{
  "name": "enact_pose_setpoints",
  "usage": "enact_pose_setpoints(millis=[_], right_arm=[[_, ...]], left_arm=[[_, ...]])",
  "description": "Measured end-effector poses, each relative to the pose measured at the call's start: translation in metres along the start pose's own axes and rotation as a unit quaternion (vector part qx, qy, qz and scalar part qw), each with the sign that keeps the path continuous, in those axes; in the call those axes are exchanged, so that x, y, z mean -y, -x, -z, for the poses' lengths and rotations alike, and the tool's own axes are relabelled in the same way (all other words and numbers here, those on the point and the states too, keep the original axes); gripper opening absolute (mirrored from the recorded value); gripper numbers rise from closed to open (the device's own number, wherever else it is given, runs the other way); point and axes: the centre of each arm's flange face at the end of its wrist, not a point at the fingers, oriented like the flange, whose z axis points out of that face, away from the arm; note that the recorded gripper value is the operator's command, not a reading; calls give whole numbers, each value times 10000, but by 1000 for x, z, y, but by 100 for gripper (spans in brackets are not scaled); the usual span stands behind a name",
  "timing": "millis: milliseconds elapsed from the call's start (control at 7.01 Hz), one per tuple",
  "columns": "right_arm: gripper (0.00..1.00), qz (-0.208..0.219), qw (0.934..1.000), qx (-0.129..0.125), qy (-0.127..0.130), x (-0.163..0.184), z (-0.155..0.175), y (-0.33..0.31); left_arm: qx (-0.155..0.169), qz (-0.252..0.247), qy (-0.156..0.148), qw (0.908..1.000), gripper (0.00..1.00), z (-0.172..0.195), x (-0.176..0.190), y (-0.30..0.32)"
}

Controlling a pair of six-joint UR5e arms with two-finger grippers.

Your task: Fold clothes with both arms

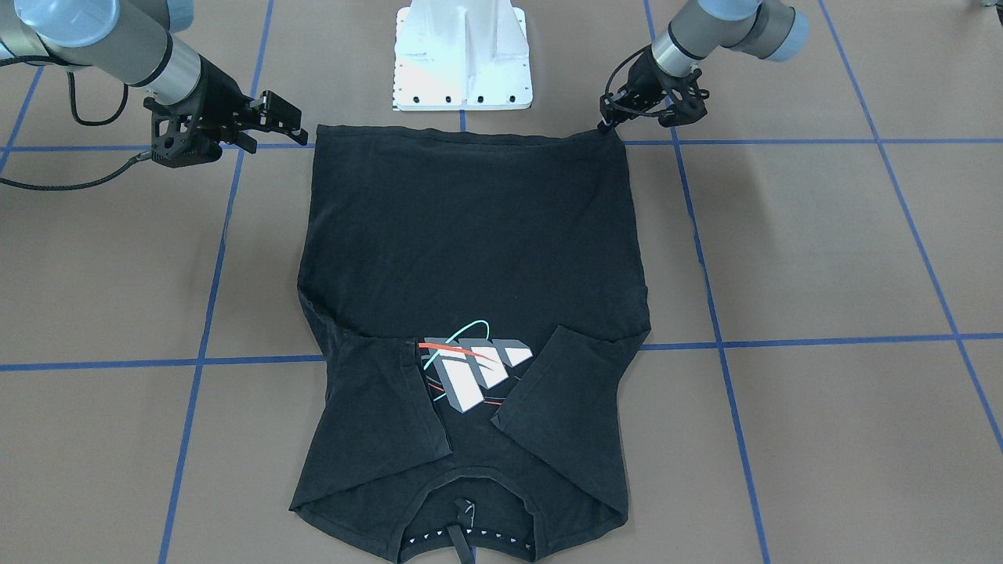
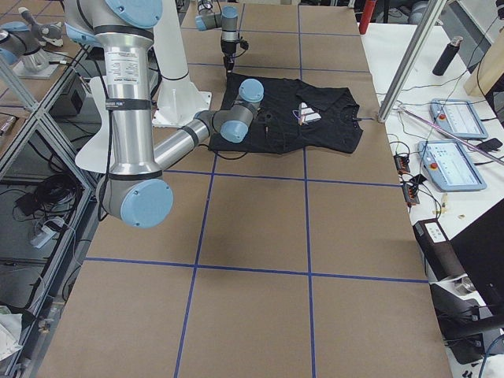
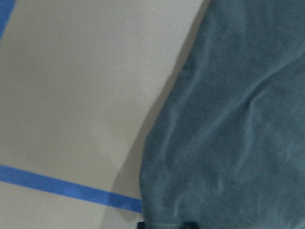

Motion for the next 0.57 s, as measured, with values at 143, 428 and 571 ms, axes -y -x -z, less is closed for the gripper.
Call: enact_pose_setpoints(millis=[143, 428, 571], right_arm=[[100, -1, 10000, -12, -5, 0, -1, 0], [100, -32, 9999, -95, -32, -6, -15, 2], [100, -108, 9998, -155, -101, -13, -29, 7]], left_arm=[[-26, -8, 15, 10000, 0, 4, -2, -3], [-31, -5, 14, 10000, 0, 8, -3, -6], [-31, 0, 6, 10000, 0, 9, -2, -7]])
